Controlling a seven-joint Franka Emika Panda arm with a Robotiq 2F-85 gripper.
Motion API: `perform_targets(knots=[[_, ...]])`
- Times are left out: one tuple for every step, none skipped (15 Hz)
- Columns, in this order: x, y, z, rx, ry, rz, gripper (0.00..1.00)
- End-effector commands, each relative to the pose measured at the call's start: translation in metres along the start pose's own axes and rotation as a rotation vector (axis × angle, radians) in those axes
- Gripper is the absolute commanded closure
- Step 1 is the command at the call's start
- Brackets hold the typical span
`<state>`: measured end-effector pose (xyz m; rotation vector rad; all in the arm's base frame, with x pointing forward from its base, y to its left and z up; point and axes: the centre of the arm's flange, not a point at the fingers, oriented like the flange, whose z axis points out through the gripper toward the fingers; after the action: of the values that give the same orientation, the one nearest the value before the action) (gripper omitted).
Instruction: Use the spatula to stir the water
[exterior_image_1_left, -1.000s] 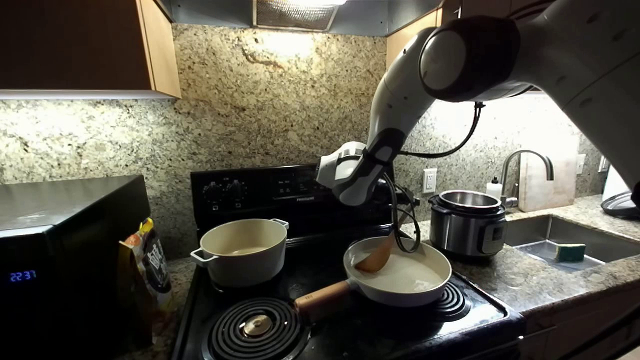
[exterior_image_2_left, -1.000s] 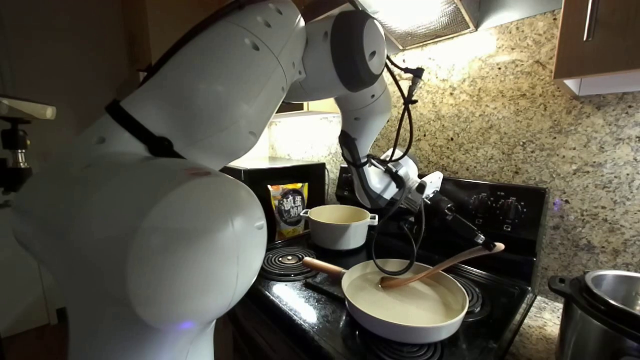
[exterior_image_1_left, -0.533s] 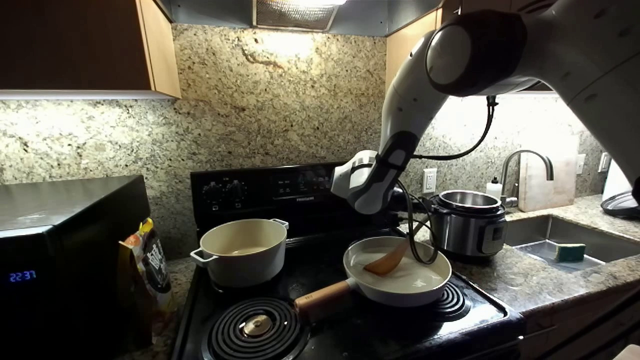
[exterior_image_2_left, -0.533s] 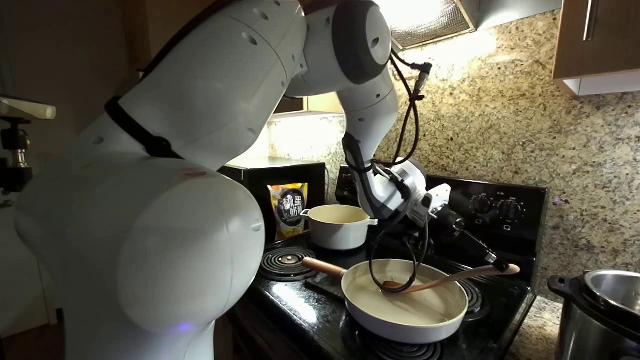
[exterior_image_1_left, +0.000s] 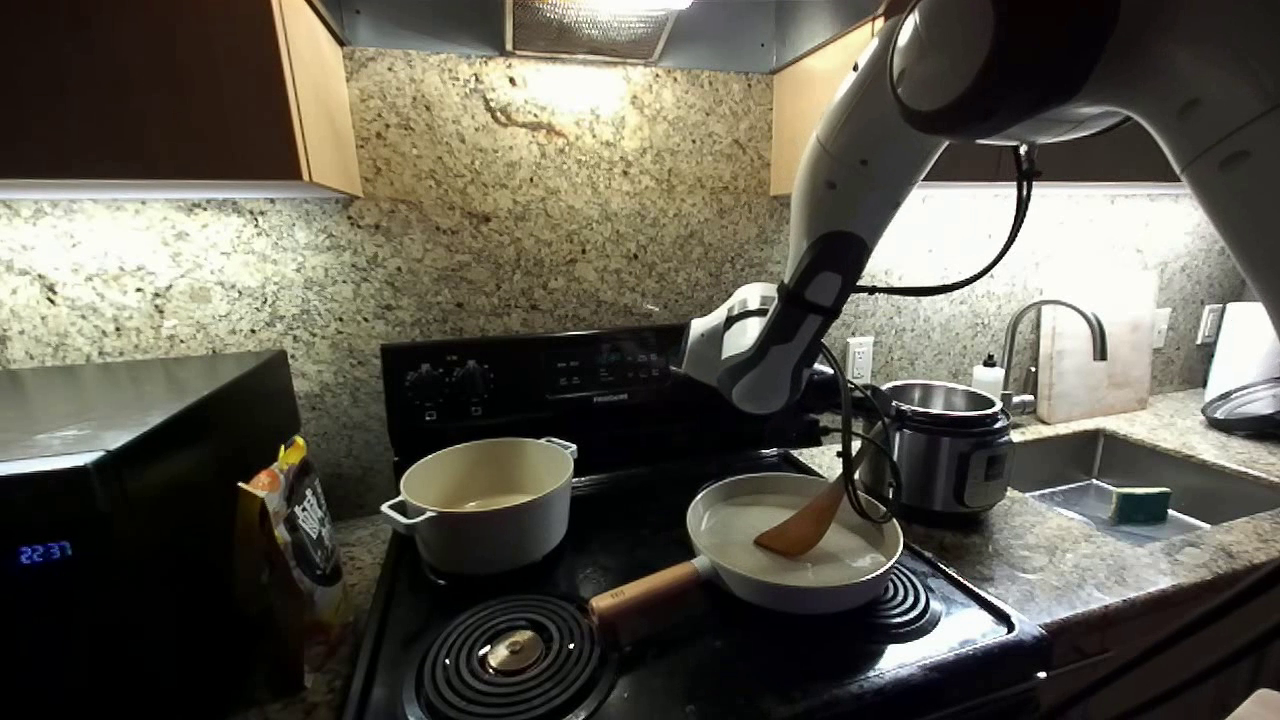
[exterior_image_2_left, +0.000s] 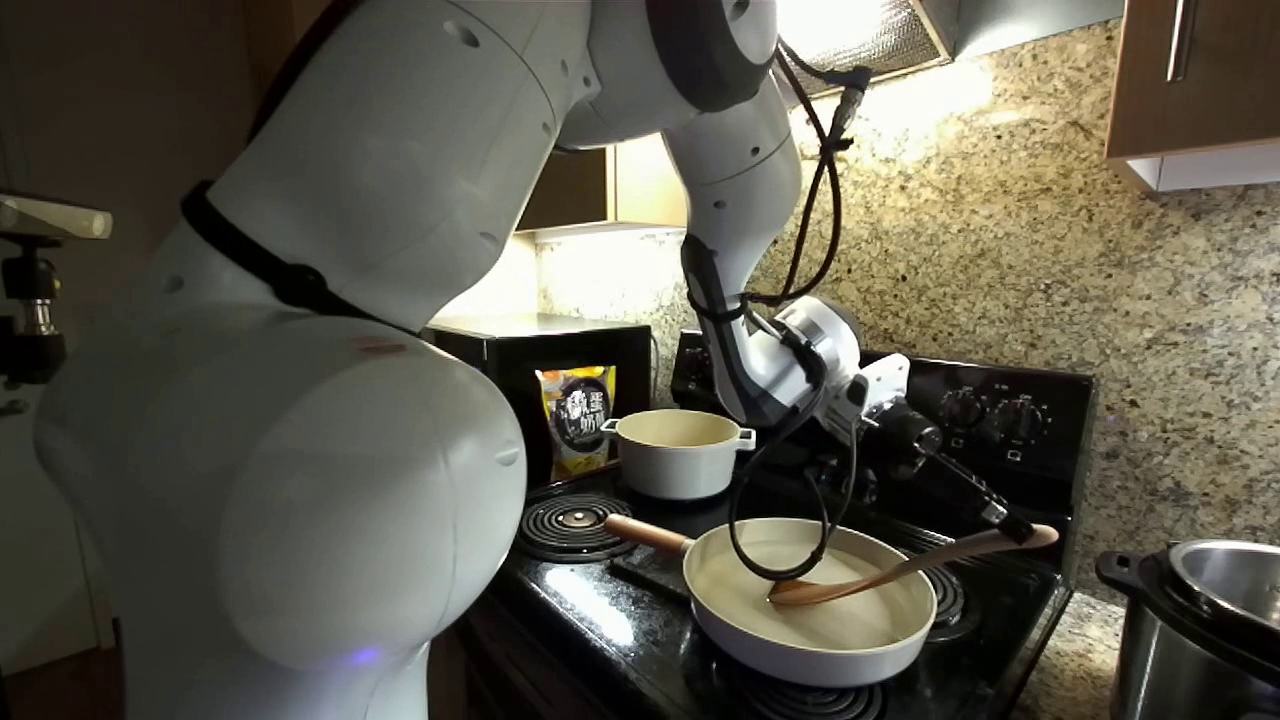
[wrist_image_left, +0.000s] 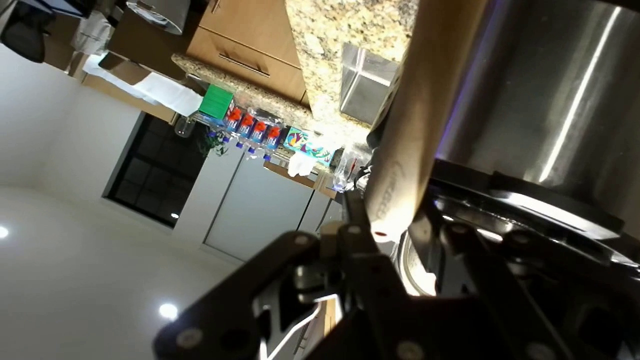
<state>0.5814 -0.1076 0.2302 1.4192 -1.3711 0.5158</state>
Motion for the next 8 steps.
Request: perform_targets(knots=[[0.011,0.009,-0.007,0.056,-0.033,-0.027,0.89],[0.01,0.004,-0.014,0.071,-0.034,-0.044,0.89],[0.008,0.0,-0.02,0.086,-0.037,-0.054,0.89],[0.005,-0.003,-0.027,0.105,-0.041,-0.068,0.89],[0.001,-0.005,-0.034,0.121,-0.044,-0.083,0.89],[-0.002,-0.007,-0.041,0.137,-0.045,-0.095,0.89],[-0.005,-0.008,-0.047,0.153,-0.051,-0.107,0.89],[-0.008,-0.008,-0.051,0.164,-0.058,-0.116,0.89]])
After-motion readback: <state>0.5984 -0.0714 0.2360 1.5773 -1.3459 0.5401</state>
